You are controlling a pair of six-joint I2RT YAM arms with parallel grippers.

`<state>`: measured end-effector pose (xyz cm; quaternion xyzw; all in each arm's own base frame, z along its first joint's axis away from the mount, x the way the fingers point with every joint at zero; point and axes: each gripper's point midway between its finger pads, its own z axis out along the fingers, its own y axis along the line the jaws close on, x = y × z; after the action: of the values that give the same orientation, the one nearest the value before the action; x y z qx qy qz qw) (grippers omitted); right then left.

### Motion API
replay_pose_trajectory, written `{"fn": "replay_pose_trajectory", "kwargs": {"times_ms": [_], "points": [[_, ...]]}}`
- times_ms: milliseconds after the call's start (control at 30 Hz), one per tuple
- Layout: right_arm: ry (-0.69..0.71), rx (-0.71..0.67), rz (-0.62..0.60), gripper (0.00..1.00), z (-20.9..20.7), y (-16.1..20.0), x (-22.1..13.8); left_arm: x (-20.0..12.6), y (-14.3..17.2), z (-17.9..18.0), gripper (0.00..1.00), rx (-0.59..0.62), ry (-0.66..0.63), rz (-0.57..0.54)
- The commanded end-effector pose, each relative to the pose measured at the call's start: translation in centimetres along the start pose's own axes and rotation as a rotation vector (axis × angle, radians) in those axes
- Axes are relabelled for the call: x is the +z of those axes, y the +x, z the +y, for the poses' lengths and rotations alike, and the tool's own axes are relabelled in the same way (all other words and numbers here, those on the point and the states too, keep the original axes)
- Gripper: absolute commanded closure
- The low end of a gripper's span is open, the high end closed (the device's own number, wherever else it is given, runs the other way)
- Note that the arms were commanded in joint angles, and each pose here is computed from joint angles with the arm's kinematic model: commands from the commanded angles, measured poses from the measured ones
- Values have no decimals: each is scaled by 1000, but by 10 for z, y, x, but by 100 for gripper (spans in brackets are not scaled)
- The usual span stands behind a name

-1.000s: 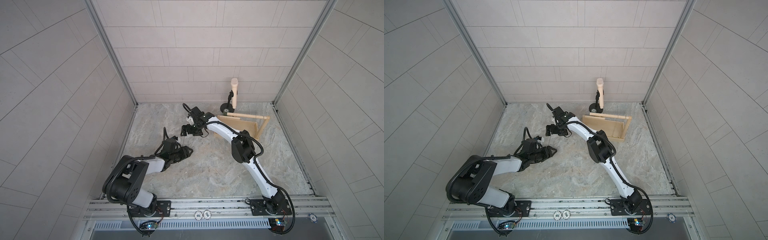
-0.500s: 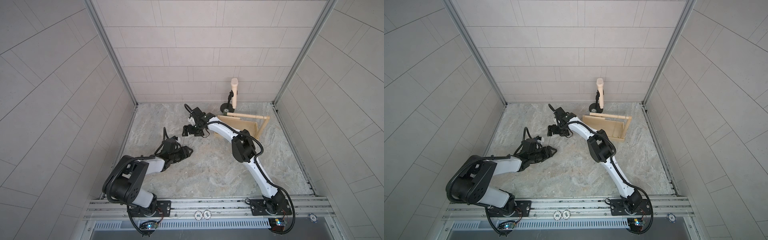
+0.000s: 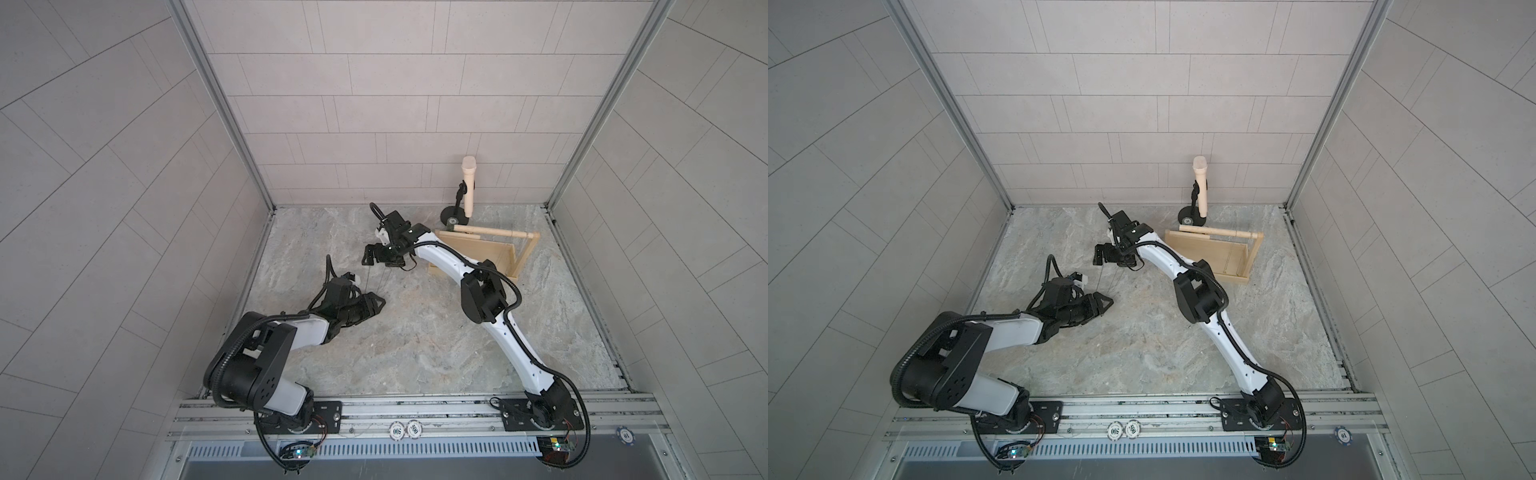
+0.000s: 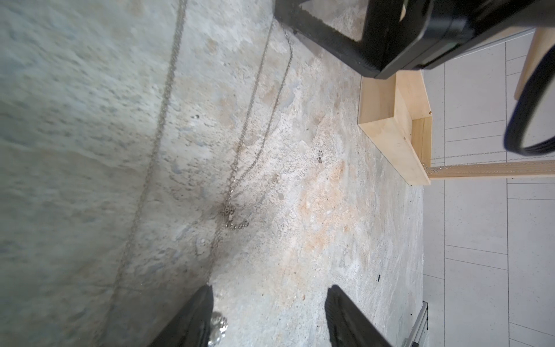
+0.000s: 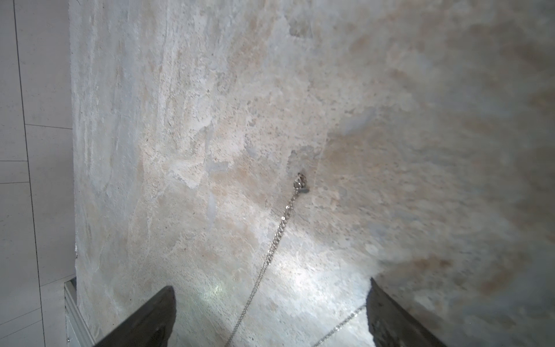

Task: Take the necklace off the jewelry display stand
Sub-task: Place the necklace at the center of the board.

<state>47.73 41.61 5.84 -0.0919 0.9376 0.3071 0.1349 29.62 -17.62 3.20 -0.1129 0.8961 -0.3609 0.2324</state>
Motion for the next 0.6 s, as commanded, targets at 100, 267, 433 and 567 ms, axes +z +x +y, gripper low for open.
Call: {"fn": "replay_pose_trajectory", "kwargs": {"times_ms": [100, 267, 433, 567], "points": [[12, 35, 9, 0, -16, 3, 29, -7, 36, 50, 35, -88, -179, 108], [-16, 26, -25, 1, -12, -6, 34, -8, 33, 50, 35, -86, -180, 103], [-25, 28, -36, 0, -11, -10, 36, -8, 31, 50, 35, -88, -179, 102], [-40, 21, -43, 0, -5, -14, 31, -8, 28, 47, 35, -86, -170, 98]]}}
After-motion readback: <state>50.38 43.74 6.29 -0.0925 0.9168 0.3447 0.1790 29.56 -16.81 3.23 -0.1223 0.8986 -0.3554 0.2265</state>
